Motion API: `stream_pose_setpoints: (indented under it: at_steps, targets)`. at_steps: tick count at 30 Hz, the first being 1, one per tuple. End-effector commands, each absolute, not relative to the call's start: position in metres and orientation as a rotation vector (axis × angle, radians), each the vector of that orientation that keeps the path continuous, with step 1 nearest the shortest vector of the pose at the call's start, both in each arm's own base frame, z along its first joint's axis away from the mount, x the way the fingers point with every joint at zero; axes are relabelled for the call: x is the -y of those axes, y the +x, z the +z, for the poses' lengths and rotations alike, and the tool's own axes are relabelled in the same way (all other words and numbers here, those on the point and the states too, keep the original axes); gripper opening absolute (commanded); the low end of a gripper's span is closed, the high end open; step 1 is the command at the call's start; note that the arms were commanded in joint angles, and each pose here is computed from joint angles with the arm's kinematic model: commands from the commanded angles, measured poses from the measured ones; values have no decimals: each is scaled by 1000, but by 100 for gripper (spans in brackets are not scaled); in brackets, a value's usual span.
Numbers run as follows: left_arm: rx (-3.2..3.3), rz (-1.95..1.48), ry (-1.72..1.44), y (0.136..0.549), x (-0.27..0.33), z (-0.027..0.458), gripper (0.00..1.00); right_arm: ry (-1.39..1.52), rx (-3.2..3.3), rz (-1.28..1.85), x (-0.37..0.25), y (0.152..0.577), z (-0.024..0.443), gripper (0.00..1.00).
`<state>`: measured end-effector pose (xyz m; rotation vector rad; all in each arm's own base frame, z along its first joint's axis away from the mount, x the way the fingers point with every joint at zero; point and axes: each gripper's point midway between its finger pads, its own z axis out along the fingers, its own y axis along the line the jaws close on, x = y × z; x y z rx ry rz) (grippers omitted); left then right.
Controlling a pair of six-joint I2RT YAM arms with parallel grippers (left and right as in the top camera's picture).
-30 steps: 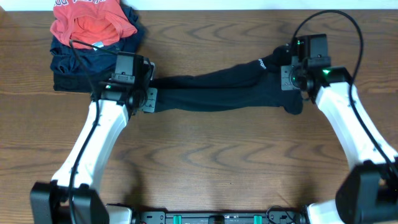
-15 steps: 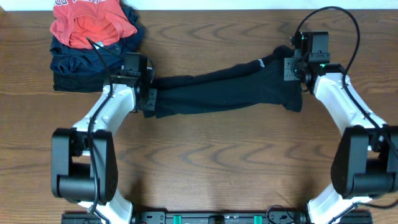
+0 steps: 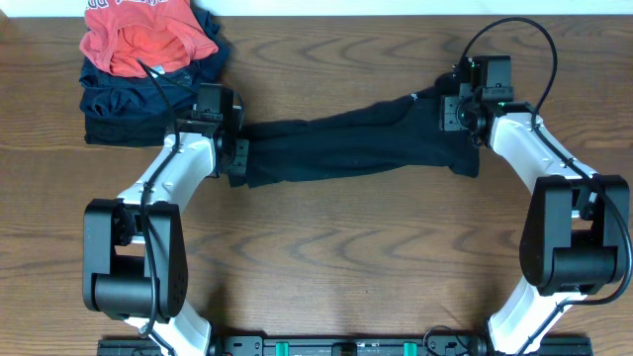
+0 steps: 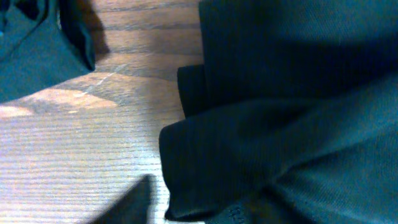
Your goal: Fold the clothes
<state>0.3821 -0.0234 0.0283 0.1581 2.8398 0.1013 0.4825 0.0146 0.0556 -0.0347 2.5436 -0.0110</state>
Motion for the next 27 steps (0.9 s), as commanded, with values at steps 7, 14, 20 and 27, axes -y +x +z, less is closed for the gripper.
stream_pose_setpoints:
  at_steps: [7, 14, 20, 27]
  targets:
    - [-2867, -124, 155, 383, 44, 62, 97, -24, -2423, 35, -21, 499, 159, 99]
    - [-2839, -332, 202, 387, 67, 67, 98, -75, -2388, 43, -33, 485, 202, 99]
    - [-2867, -448, 197, 384, 77, 54, 98, -86, -2452, 45, -36, 473, 191, 99]
    - [-2898, -449, 88, 386, 55, 42, 98, -98, -2495, 52, -40, 464, 185, 99]
